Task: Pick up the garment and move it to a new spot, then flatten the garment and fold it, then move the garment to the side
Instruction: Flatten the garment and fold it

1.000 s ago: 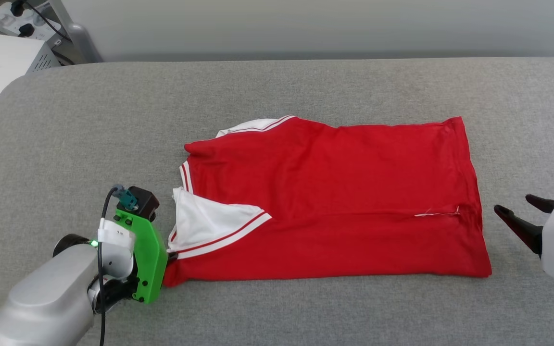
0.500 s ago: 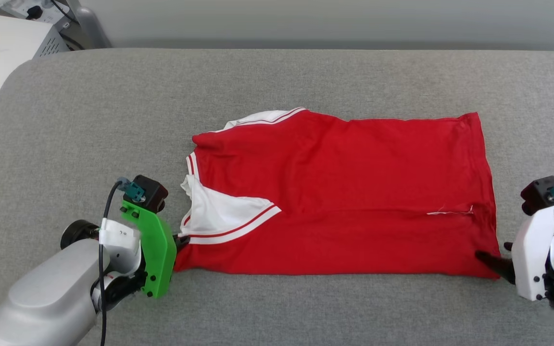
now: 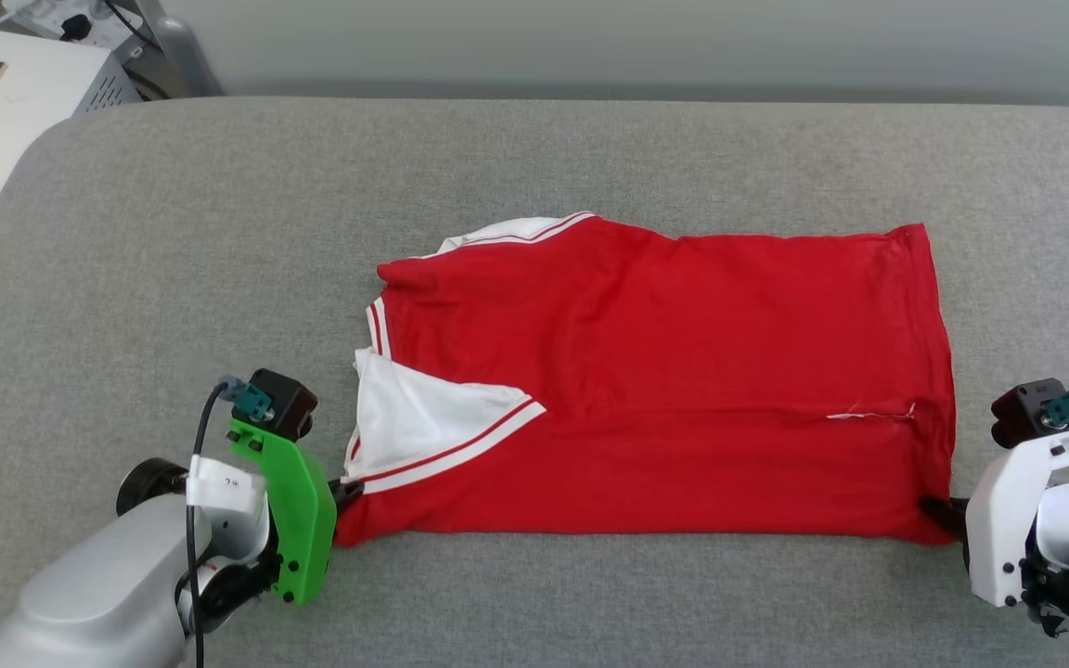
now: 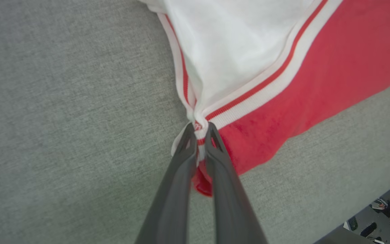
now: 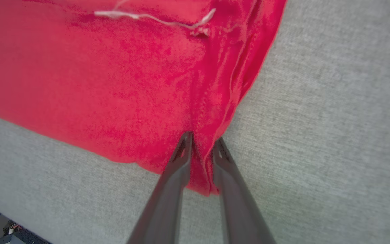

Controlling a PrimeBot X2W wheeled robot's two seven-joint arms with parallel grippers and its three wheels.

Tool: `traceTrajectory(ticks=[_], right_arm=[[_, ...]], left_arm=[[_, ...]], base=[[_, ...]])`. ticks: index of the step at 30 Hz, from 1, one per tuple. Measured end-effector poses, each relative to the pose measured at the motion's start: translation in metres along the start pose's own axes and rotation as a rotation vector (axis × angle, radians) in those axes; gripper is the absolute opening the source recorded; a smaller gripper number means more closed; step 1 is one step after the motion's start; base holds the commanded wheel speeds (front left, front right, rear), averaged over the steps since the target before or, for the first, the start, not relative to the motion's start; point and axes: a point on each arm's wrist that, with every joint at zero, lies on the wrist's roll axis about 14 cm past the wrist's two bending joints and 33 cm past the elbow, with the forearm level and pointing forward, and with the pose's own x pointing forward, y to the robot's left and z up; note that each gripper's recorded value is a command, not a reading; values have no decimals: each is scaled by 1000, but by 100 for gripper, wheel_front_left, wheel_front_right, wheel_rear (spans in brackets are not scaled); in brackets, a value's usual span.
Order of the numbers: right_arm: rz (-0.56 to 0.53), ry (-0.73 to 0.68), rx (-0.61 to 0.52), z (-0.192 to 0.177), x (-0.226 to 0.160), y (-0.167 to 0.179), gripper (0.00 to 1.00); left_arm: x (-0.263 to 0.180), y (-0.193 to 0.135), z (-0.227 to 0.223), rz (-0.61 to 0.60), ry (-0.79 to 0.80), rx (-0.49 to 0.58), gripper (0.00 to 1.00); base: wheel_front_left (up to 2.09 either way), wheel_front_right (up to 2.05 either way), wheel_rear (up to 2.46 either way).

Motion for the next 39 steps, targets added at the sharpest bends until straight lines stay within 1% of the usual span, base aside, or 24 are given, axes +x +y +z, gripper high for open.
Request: traceTrajectory(ticks=[4,8,12,15,21,22,28,29,30,31,32,36,37,39], right_arm=[[14,-87,-18,14,-12,6,0],[14,-169,-44,23,-35,5,0],[14,-203,-50,16,-55,6,0],[21,-215,-25,5,-65,8,0],[13,-154,59,-32,-69,6,0],[12,-141,77,-37,-68,6,0],[4,-61,159,-65,-55,7,0],[3,-55,165,-68,-53,7,7],[3,-54,175,-69,-52,8,34],[4,-60,181,-69,-51,8,70],[4,-67,182,-68,-50,9,100],[-16,-152,151,-51,-55,6,100],[-28,-264,120,-27,-65,5,100],[-41,-350,103,-8,-74,3,100]], left_arm=[[-9,-2,3,5,-36,6,0],[-26,-3,9,17,-81,21,0],[-41,-10,3,16,-94,36,0],[-48,-18,-6,11,-90,28,0],[-45,-31,-36,-4,-23,-17,0],[-44,-32,-43,-8,-8,-40,0],[-34,-28,-71,8,67,-99,0],[-33,-27,-72,12,69,-102,0],[-31,-26,-72,16,62,-106,15],[-31,-25,-71,21,55,-109,82],[-31,-24,-70,25,46,-111,100],[-37,-15,-54,51,-27,-104,100],[-48,-6,-29,75,-117,-86,100],[-56,1,-2,98,-196,-52,100]], base=[[0,0,0],[0,0,0],[0,0,0],[0,0,0],[0,0,0],[0,0,0],[0,0,0],[0,0,0],[0,0,0],[0,0,0],[0,0,0],[0,0,0],[0,0,0],[0,0,0]])
